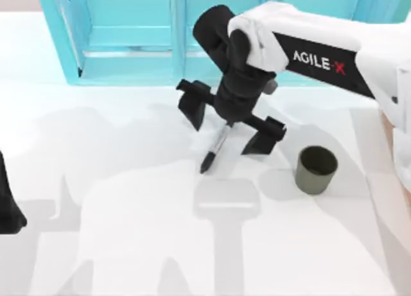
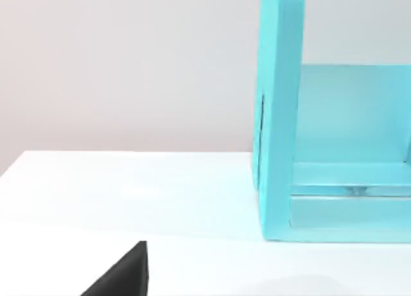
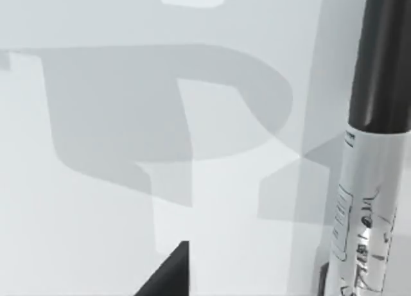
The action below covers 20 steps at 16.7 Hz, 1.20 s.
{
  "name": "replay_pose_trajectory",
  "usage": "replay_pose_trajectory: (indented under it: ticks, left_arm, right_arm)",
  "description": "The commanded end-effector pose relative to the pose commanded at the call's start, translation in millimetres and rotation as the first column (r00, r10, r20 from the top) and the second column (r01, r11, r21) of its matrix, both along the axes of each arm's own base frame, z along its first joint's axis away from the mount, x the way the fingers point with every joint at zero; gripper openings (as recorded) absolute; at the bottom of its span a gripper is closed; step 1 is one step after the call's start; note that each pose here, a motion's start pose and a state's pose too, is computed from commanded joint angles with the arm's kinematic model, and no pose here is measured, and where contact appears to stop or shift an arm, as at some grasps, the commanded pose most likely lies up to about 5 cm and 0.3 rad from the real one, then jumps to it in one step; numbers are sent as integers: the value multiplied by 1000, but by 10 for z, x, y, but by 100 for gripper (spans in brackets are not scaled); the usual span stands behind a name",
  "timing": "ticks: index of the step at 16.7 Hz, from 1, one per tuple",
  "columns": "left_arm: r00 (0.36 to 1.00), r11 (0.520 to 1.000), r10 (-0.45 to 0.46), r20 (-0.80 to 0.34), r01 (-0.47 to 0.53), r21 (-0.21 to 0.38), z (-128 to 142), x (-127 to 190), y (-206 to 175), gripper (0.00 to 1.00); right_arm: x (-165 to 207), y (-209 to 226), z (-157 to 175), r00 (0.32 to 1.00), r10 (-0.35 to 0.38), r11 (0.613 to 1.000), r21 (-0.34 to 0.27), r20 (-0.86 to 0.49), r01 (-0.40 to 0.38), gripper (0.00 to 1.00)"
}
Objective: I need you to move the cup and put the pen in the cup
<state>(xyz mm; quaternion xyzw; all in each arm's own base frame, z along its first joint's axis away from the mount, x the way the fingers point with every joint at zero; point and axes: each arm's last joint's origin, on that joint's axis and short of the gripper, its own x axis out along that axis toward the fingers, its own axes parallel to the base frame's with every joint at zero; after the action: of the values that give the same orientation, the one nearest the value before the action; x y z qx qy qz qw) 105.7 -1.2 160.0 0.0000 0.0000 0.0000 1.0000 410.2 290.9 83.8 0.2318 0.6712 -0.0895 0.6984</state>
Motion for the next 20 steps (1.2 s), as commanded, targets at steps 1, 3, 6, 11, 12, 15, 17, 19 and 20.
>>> replay_pose_trajectory:
  ticks: [1, 3, 6, 11, 12, 15, 17, 19, 20]
  left_arm:
    - [1000, 1000, 0, 0, 0, 0, 0, 0, 0, 100]
    - [1000, 1000, 0, 0, 0, 0, 0, 0, 0, 100]
    - [1000, 1000, 0, 0, 0, 0, 0, 0, 0, 100]
    - [1000, 1000, 0, 0, 0, 0, 0, 0, 0, 100]
    - [1000, 1000, 0, 0, 0, 0, 0, 0, 0, 100]
    - [1000, 1000, 0, 0, 0, 0, 0, 0, 0, 100]
    - [1000, 1000, 0, 0, 0, 0, 0, 0, 0, 100]
    - [1000, 1000, 0, 0, 0, 0, 0, 0, 0, 100]
    - [1000, 1000, 0, 0, 0, 0, 0, 0, 0, 100]
  right_arm:
    - [0, 0, 0, 1000, 0, 1000, 0, 0, 0, 47]
    - [0, 0, 0, 1000, 0, 1000, 0, 0, 0, 32]
    - [0, 0, 0, 1000, 0, 1000, 0, 0, 0, 10]
    - [0, 0, 0, 1000, 0, 1000, 0, 0, 0, 0]
    - [0, 0, 0, 1000, 0, 1000, 0, 0, 0, 0]
    - [0, 0, 0, 1000, 0, 1000, 0, 0, 0, 0]
    - [-58, -110, 349, 1000, 20, 999, -40, 19, -20, 0]
    - [-142, -92, 448, 1000, 19, 999, -41, 18, -18, 0]
    - [-217, -84, 542, 1000, 17, 999, -41, 20, -16, 0]
